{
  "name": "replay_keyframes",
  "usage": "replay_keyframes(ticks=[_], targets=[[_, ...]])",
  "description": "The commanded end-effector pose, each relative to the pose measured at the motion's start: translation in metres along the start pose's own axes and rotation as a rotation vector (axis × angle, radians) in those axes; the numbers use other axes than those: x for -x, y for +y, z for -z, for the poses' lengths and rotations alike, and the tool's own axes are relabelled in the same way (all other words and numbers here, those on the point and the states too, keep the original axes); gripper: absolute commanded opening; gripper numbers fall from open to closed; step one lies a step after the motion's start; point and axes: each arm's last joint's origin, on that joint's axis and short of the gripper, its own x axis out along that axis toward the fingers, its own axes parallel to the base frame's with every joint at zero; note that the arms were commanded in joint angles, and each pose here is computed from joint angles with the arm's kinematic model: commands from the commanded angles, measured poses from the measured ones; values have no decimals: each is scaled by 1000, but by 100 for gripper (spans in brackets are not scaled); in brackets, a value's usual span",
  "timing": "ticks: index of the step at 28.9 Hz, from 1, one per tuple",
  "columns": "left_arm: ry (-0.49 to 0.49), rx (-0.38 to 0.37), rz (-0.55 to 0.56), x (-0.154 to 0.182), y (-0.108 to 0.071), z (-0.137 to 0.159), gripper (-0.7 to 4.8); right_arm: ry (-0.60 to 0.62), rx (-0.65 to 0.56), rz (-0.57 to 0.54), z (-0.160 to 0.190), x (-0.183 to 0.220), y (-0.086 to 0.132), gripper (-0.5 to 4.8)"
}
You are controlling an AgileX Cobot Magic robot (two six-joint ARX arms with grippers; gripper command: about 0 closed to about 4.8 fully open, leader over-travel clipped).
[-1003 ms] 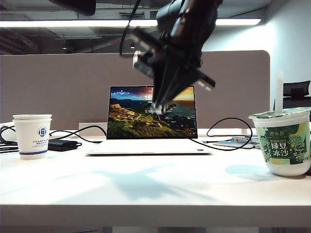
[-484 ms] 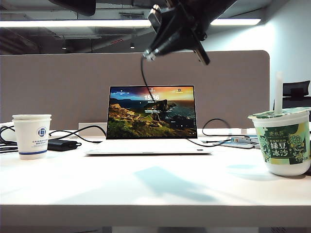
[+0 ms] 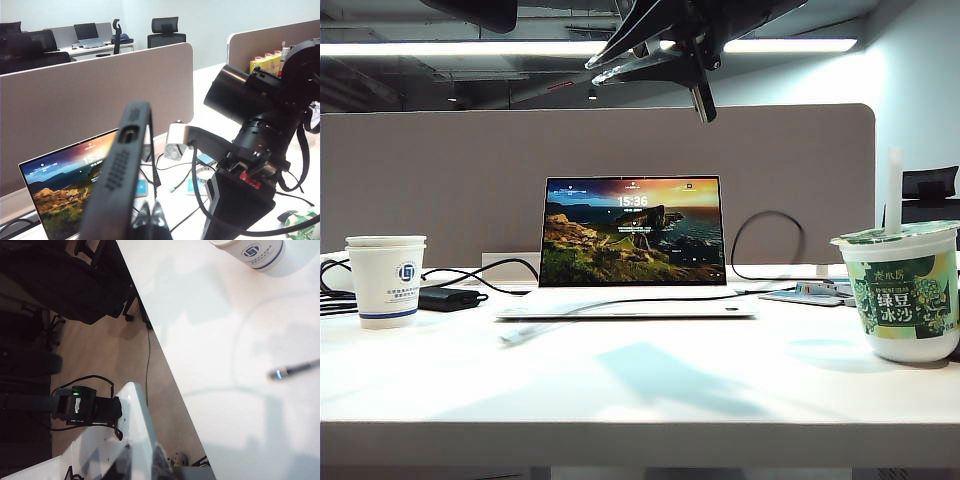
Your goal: Pick up the black phone, pick up the charger plug, insert the charger plug into the phone's charging port, and finally place the connected phone back on the desk.
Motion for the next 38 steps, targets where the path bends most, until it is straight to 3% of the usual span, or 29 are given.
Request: replay_keyframes(ticks=[1, 4, 10, 17, 21, 26, 29, 31, 34, 38], targets=[[-57, -12, -1, 2, 1, -8, -7, -14, 32, -12, -2, 2, 3, 53], [-57, -12, -4, 2, 1, -8, -7, -14, 36, -8, -2, 1, 2, 77], [-79, -15, -6, 4, 0, -11, -7, -1, -26, 76, -1, -6, -1, 76], [-132, -45, -95, 16, 2, -20, -7, 26, -328, 194, 0, -29, -21, 71], [-157, -48, -109, 24, 2, -24, -7, 46, -367, 248, 1, -52, -26, 71], [-175, -62, -134, 31, 2, -28, -7, -39, -453, 393, -3, -83, -22, 54], [-184, -63, -135, 34, 1, -29, -7, -87, -409, 454, -5, -100, -17, 56], [-189, -63, -135, 36, 1, -30, -7, -120, -403, 462, -7, -110, -14, 89], [-201, -64, -137, 39, 1, -32, -7, -172, -407, 458, -10, -124, -13, 210], [-204, -64, -137, 41, 1, -33, -7, -234, -463, 447, -13, -141, -18, 224]])
